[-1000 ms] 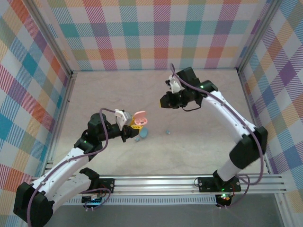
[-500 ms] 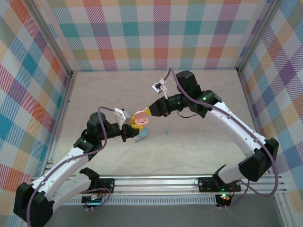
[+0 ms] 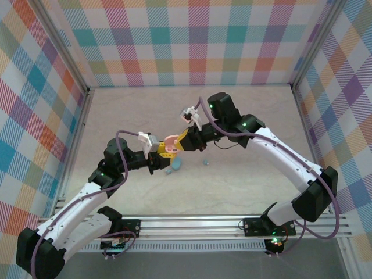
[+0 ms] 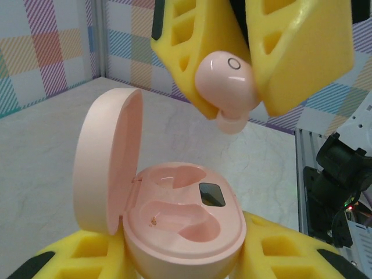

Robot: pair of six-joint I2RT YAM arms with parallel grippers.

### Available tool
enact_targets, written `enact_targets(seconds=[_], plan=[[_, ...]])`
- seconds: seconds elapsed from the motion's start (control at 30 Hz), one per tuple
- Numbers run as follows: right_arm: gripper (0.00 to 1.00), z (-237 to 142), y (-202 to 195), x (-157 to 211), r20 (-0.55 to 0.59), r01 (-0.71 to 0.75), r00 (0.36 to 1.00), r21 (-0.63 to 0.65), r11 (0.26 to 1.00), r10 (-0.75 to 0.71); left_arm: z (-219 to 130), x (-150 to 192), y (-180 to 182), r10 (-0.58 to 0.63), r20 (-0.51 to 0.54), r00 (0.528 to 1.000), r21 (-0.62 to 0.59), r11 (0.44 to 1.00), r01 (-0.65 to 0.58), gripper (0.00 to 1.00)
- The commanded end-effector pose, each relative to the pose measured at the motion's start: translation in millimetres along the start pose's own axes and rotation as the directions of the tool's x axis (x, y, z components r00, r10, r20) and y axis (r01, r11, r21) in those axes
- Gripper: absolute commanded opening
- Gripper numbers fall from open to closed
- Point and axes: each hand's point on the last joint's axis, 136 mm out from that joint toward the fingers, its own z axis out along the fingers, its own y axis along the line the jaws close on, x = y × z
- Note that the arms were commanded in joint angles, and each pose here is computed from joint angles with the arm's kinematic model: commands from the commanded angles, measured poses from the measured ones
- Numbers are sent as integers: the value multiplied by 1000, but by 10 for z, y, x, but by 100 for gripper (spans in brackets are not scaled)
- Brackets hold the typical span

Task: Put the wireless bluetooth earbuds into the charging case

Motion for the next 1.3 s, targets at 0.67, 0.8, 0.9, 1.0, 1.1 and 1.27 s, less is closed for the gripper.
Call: enact_targets(seconds=[0.67,0.8,0.9,1.0,1.1,1.27], plan=[[20,98,-84,231,-69,166,984,-7,986,-166,-89,-381,-136,37,93,995,33,999,-40,25],[20,98,-101,265,-75,174,982,1,985,-173,-93,-405,-143,33,101,994,35,999,-37,25],[21,108,-103,274,-76,180,981,-1,984,-179,-95,-418,-144,31,105,994,35,999,-35,25],[21,117,-113,275,-81,183,980,-3,983,-183,-94,-432,-145,33,108,994,36,999,-37,25],[22,126,-134,288,-88,190,978,5,982,-188,-98,-438,-150,34,109,994,37,999,-38,25],[23,114,-201,239,-85,202,977,51,978,-197,-91,-437,-157,30,107,994,45,998,-34,25]])
